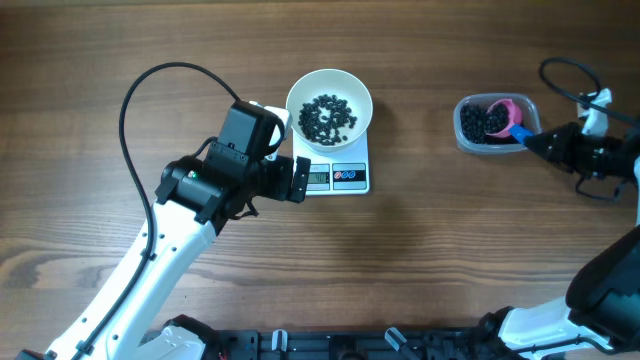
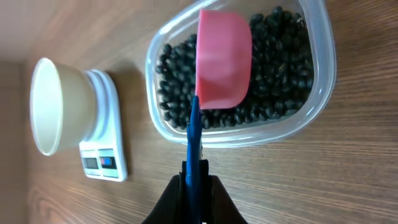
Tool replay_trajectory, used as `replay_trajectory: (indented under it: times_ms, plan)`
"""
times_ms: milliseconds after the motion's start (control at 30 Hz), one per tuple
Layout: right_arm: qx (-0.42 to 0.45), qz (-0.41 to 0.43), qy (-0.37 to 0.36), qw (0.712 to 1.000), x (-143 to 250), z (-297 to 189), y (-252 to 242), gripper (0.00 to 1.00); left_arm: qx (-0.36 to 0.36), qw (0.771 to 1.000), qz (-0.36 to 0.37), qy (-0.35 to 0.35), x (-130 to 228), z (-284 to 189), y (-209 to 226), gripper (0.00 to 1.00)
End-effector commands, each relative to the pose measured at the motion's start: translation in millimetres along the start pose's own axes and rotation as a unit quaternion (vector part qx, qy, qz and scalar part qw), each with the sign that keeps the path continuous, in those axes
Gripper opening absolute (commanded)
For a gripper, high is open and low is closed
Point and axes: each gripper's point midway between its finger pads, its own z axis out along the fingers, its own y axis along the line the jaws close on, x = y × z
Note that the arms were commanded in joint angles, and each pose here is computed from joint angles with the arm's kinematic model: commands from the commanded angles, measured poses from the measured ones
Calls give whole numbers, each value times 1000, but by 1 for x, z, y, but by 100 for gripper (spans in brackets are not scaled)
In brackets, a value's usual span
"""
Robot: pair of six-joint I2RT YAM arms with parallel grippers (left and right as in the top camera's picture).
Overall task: Scoop item into bowl and weigh 150g on scale
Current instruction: 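Scoop black beans from the tub again with the right gripper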
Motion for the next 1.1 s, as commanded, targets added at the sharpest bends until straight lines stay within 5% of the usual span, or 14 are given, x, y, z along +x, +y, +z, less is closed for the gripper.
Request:
replay_trajectory:
  times_ms: [0, 333, 767, 1067]
  plan:
    - [-72, 27, -25, 997, -6, -5, 13, 4, -2, 1000, -5, 1, 0, 1, 1, 100]
    - [-88, 77, -53, 992, -6, -28, -2, 4, -2, 1000, -5, 0, 0, 1, 1, 100]
    - [-262, 109, -98, 954, -26, -52, 50, 4, -2, 1000, -5, 1, 0, 1, 1, 100]
    - [-349, 84, 19, 933, -6, -7, 141, 4, -2, 1000, -5, 1, 0, 1, 1, 100]
